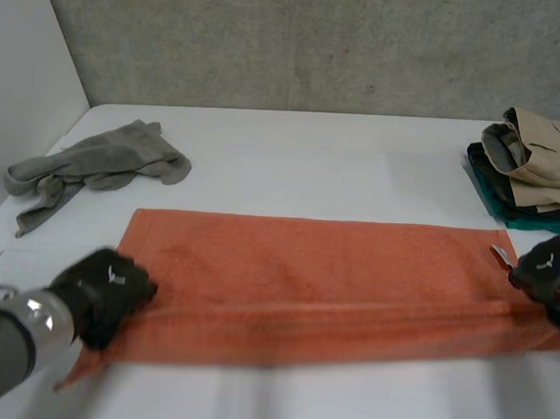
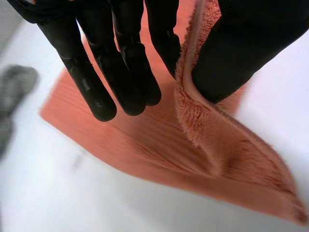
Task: Fold the laundry.
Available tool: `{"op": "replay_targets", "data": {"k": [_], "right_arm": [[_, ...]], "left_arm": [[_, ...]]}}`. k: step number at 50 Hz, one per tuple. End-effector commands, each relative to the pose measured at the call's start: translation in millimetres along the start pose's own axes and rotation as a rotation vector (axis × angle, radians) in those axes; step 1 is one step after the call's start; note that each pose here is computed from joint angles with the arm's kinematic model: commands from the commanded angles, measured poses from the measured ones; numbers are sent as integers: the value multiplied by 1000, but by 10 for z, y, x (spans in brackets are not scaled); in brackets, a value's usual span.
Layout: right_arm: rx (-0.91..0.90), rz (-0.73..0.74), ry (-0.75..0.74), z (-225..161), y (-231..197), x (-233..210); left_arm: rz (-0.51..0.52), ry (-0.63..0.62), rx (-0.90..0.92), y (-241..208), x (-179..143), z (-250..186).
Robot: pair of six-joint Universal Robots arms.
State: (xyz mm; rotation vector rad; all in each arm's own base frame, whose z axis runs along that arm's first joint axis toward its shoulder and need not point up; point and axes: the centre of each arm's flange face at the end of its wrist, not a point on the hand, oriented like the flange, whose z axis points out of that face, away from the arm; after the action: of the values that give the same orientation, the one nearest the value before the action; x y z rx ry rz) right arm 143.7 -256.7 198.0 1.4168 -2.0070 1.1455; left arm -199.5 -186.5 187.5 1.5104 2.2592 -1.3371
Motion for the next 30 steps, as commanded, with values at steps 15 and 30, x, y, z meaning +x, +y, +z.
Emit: {"op": "replay_targets", "data": {"k": [15,30], "right_arm": [[172,145,315,1330,-209,67],[182,200,328,1264,-279,-29]], "left_arm": [[95,-310,309,-589,-456,1568],[97,-295,337,-718,-272,1608]]}}
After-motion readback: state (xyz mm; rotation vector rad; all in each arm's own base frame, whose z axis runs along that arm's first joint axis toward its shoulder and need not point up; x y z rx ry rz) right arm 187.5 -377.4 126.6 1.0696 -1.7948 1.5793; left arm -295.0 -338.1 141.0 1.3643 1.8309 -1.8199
